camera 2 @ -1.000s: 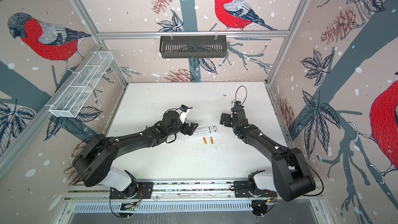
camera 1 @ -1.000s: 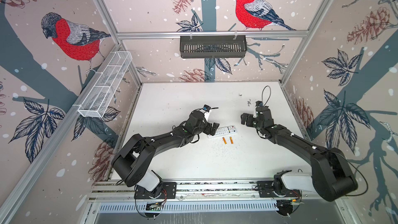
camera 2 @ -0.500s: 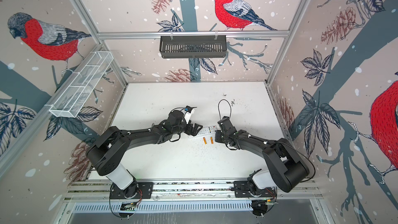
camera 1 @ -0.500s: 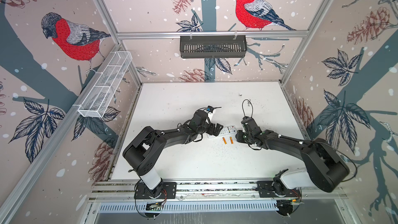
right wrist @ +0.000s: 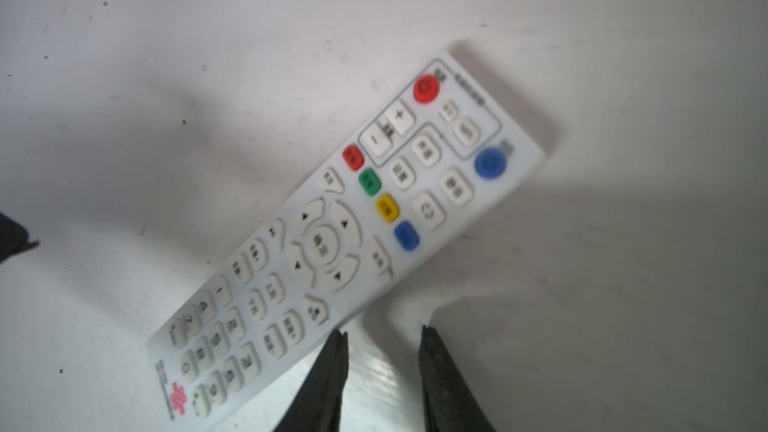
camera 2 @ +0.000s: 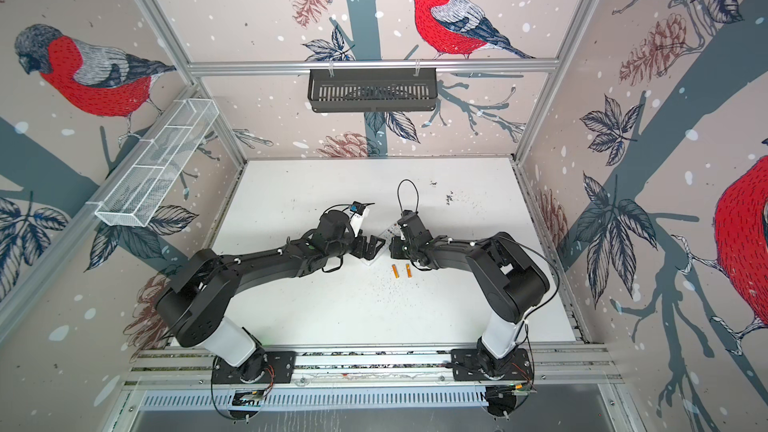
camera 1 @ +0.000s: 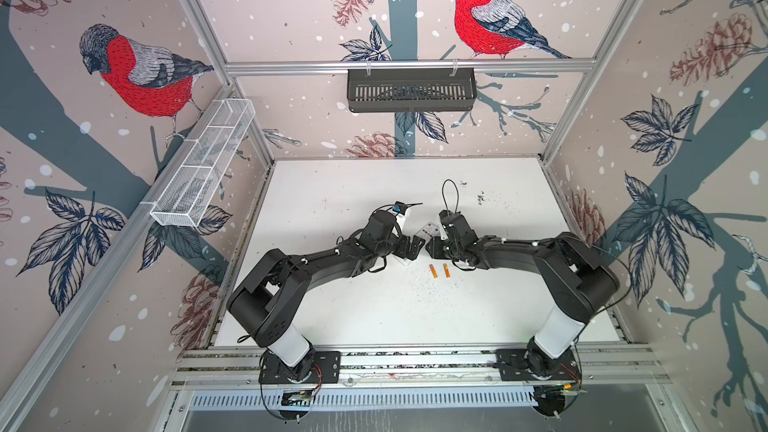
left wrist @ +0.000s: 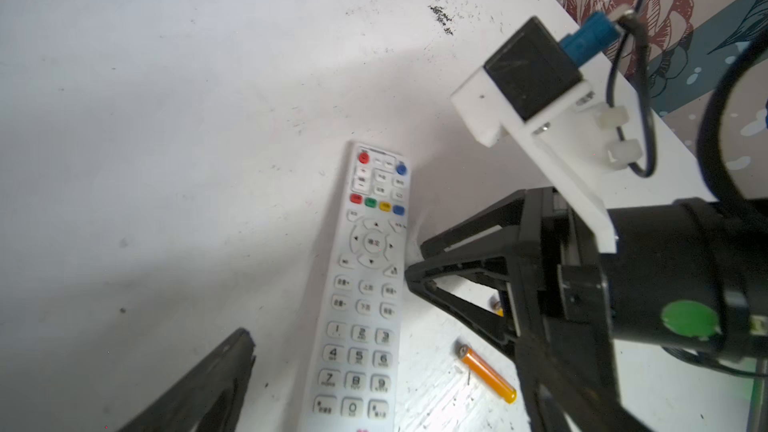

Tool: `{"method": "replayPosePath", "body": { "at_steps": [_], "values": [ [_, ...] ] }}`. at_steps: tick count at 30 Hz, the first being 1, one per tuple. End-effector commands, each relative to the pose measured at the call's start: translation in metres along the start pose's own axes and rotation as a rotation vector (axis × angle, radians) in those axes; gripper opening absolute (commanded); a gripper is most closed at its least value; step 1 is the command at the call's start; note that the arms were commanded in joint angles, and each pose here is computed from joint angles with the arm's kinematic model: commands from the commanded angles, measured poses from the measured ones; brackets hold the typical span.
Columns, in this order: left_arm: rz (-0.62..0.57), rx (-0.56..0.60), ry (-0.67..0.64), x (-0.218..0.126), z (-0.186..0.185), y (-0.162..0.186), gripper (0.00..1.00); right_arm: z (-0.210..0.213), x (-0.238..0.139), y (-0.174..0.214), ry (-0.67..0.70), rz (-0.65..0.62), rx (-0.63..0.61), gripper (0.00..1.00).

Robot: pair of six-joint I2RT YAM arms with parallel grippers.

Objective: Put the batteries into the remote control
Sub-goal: 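Lower both grippers toward the white remote control from either side, then grasp the remote's top end with the left gripper while the right draws back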

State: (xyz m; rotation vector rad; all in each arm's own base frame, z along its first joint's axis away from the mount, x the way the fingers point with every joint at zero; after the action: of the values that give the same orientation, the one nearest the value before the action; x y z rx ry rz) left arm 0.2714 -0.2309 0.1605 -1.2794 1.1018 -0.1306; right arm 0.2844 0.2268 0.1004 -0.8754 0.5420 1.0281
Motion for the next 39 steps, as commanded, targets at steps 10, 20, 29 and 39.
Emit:
{"method": "replayPosePath", "body": {
  "at_steps": [10,20,29,39],
  "values": [
    [0.102,-0.001,-0.117,0.001,0.029,0.0,0.98,0.005,-0.012,-0.013,-0.015,-0.017,-0.014,0.48],
    [0.303,0.039,-0.191,0.05,0.037,-0.016,0.98,-0.015,-0.085,-0.022,0.146,-0.194,-0.039,0.79],
    [0.457,0.079,-0.227,0.091,0.041,-0.019,0.97,-0.014,-0.144,-0.02,0.141,-0.331,-0.116,0.9],
    [0.541,0.136,-0.253,0.12,0.031,-0.016,0.8,-0.015,-0.18,-0.008,0.069,-0.436,-0.161,0.95]
  ]
}}
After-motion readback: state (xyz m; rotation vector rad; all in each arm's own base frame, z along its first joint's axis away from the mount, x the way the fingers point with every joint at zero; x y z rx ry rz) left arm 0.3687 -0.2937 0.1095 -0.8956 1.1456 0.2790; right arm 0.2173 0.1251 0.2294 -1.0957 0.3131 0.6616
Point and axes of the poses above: each gripper's point midway between its finger pads, its own x axis out along the fingers, its own z axis along the line the jaws close on, y = z × x, the point moved 10 cm from there along -x, back along the fingers, and after that the axes turned 15 degrees about x, right-handed, at the moved point
